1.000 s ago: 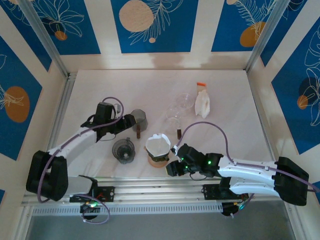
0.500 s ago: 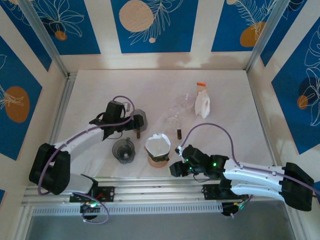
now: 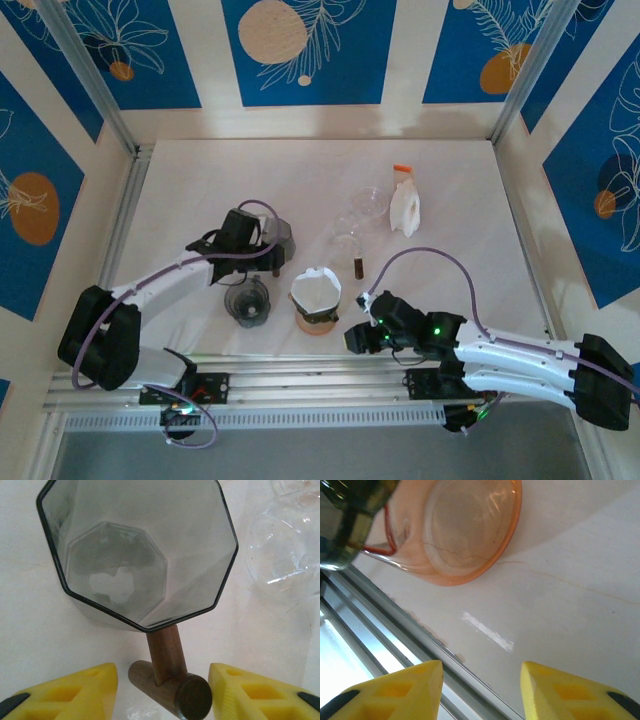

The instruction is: Place the coffee filter in the dripper

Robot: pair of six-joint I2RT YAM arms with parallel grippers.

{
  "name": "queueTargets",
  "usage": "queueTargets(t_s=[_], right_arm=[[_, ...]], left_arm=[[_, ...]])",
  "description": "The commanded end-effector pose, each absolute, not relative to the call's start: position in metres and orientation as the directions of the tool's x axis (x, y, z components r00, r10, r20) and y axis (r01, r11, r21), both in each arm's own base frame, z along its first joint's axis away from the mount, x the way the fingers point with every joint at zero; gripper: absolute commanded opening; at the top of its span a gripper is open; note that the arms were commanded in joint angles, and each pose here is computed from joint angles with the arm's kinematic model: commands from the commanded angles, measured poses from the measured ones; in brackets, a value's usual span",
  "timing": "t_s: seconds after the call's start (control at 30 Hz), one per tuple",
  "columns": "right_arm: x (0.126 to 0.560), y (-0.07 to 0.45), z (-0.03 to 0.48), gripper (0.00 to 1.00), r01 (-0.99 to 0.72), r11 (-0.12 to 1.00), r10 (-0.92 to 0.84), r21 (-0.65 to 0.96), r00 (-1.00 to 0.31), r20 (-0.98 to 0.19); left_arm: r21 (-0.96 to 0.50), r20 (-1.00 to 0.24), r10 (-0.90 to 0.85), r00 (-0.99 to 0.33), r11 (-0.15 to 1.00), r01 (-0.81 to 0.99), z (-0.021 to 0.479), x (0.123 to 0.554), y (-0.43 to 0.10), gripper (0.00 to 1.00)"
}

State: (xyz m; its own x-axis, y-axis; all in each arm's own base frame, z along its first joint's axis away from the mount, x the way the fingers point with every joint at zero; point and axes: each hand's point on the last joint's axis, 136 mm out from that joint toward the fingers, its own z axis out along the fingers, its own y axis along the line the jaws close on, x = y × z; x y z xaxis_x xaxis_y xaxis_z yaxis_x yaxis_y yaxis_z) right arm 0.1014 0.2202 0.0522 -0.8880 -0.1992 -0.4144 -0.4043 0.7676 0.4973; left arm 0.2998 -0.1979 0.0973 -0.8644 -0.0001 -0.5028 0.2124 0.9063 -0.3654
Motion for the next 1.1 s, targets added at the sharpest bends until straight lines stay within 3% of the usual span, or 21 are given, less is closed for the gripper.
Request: queueTargets(t_s=[0.0, 0.5, 1.07], right_arm=[[0.1, 0.213, 0.045, 0.45, -0.384, 0.786, -0.19, 0.485, -0.896, -0.402], [0.095, 0.222, 0.04, 0.48, -0.386, 0.757, -0.189, 0.526, -0.901, -0.39], [0.111, 0.278, 0.034, 0.49, -0.423, 0.668, -0.192, 0.612, -0.893, -0.407]], left_arm=[[-0.341, -0.492, 0.001, -0.87, 0.92, 0.194, 0.093, 0.298, -0.194, 0.47], [-0.323, -0.481, -0.107, -0.87, 0.944, 0.063, 0.087, 0.299, -0.168, 0.16], [-0.39, -0.434, -0.276, -0.857, 0.916, -0.097, 0.097, 0.27, -0.119, 0.09]])
